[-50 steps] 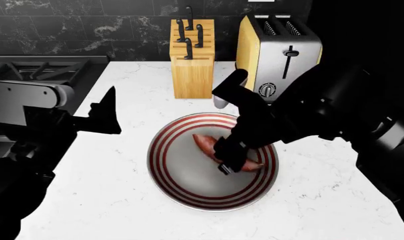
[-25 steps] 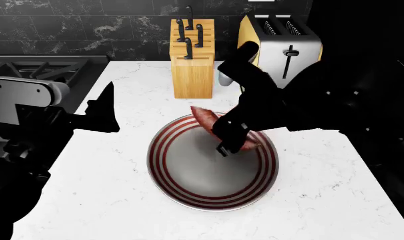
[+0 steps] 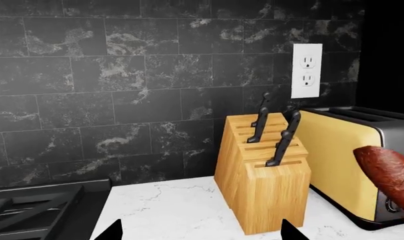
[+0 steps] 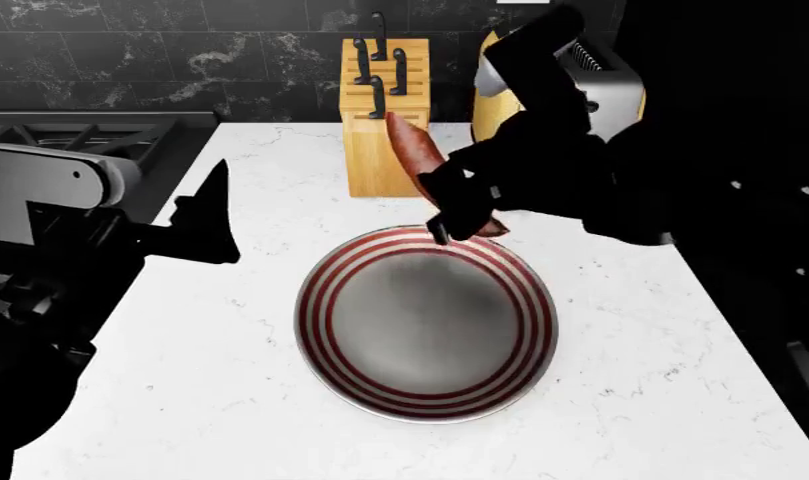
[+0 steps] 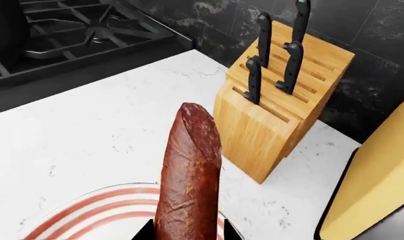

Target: Frozen meat rests on a plate on the counter. Retrieve the meat and place it in a pot on a burner. Then turn the burner on.

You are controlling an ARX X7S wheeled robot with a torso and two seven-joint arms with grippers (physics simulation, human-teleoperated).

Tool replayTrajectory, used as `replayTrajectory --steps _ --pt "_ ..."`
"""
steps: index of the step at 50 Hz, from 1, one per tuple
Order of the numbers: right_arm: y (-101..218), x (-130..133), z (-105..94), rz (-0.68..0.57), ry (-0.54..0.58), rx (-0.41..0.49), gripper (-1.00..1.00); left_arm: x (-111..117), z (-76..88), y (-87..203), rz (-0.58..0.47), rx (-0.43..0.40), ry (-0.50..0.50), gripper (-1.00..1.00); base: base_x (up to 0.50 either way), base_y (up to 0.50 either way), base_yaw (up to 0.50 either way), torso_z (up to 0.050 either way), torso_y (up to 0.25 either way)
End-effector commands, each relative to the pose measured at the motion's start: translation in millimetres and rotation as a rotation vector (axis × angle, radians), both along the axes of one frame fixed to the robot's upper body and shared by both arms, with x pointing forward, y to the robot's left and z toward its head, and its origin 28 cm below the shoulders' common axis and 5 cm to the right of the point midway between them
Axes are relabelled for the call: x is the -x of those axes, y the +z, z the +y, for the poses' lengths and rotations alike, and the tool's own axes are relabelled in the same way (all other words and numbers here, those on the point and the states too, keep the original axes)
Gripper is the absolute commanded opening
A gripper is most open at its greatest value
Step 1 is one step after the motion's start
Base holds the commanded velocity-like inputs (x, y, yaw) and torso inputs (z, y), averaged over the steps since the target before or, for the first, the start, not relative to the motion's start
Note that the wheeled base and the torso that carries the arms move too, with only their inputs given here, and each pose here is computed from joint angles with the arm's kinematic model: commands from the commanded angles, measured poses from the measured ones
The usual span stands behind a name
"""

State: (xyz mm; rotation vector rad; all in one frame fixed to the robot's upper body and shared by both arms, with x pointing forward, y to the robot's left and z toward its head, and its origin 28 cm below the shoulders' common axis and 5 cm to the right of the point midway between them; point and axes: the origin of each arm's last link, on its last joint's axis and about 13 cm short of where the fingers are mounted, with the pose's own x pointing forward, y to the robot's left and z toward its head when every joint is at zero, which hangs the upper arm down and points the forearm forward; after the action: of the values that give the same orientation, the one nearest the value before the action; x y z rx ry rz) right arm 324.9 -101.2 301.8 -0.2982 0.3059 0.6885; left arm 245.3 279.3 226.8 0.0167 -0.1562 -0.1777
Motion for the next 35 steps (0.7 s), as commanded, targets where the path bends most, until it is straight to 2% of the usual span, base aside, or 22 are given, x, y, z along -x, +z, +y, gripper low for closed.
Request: replayTrajectory --steps 1,6,20,28,35 --pt "4 4 -2.0 -0.066 -0.029 -0.069 -1.0 8 -0.5 5 -0.006 -0.011 0.005 1.0 0.0 0.0 0.0 0.0 0.0" --pt "5 6 -2.6 -0.064 -0.027 -0.059 -1.0 9 0.1 5 -0.008 -0.009 0.006 1.0 -0.11 0.02 0.0 0.0 0.0" --pt "7 10 -3.7 -0.061 -0.023 -0.05 -1.0 9 0.5 6 -0.012 -0.008 0.006 1.0 -0.47 0.14 0.0 0.0 0.0" --pt "8 6 -3.4 -0.088 -0.04 -0.056 -1.0 8 0.8 5 -0.011 -0.008 0.007 1.0 -0.02 0.0 0.0 0.0 0.0" --pt "22 6 -4.1 -0.171 -0.058 -0.108 -1.0 8 4.1 11 -0.006 0.007 0.022 1.0 0.0 0.0 0.0 0.0 0.0"
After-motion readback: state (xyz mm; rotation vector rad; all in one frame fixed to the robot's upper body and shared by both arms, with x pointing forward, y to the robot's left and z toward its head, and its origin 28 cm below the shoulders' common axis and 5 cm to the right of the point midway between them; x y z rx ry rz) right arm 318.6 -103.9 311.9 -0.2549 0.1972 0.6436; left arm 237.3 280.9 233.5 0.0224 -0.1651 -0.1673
